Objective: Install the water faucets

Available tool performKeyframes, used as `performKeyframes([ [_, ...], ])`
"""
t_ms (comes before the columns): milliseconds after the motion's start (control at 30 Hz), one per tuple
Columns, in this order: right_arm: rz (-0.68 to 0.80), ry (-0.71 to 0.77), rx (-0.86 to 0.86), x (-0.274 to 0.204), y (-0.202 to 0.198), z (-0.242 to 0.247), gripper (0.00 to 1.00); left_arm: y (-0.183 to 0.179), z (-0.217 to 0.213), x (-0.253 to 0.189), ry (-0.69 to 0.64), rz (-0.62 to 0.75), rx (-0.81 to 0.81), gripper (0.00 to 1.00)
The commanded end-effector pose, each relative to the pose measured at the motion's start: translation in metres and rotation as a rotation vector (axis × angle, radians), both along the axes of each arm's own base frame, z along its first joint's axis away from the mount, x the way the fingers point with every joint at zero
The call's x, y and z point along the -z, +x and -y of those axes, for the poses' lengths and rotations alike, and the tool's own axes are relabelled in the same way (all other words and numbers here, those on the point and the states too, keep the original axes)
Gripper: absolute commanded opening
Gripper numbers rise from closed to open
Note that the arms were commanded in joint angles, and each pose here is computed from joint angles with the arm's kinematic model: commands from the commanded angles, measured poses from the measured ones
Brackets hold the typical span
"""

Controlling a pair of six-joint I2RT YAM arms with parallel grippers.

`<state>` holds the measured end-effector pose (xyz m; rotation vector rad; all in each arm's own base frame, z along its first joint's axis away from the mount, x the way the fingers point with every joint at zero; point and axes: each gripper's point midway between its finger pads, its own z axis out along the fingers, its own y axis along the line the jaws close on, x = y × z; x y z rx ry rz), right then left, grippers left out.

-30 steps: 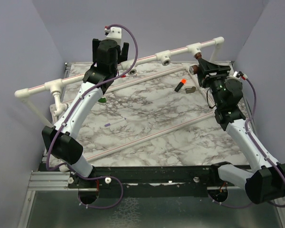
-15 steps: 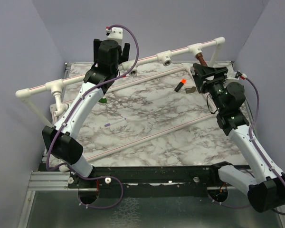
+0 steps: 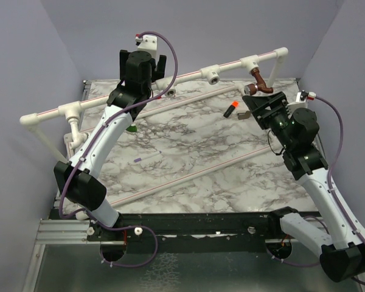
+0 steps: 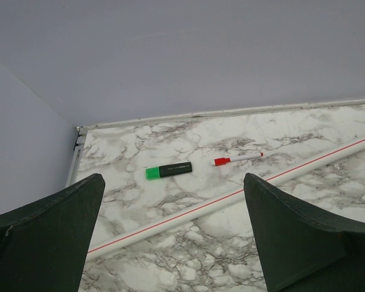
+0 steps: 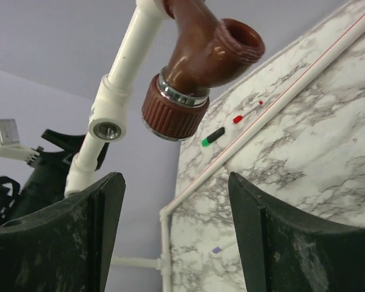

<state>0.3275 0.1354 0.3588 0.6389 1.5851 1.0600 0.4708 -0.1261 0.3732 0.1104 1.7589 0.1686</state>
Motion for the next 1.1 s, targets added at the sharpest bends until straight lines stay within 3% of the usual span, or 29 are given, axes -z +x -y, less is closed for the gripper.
performKeyframes([
  [0,0.098,-0.274,0.032,-0.014,-0.006,0.016,0.74,-0.002,0.024,0.034,0.013,-0.098,0.074,0.97],
  [667,0.755,-1.496,-0.064,-0.058,-0.023,0.034,0.75,-0.001,0.026,0.035,0.012,-0.101,0.078,0.97],
  [867,0.957,-1.747,-0.074,-0.063,-0.027,0.027,0.75,-0.003,0.026,0.034,0.004,-0.1,0.081,0.97],
  [1067,0.983,-1.975,-0.111,-0.054,-0.014,0.03,0.75,-0.004,0.026,0.033,0.004,-0.098,0.079,0.97],
])
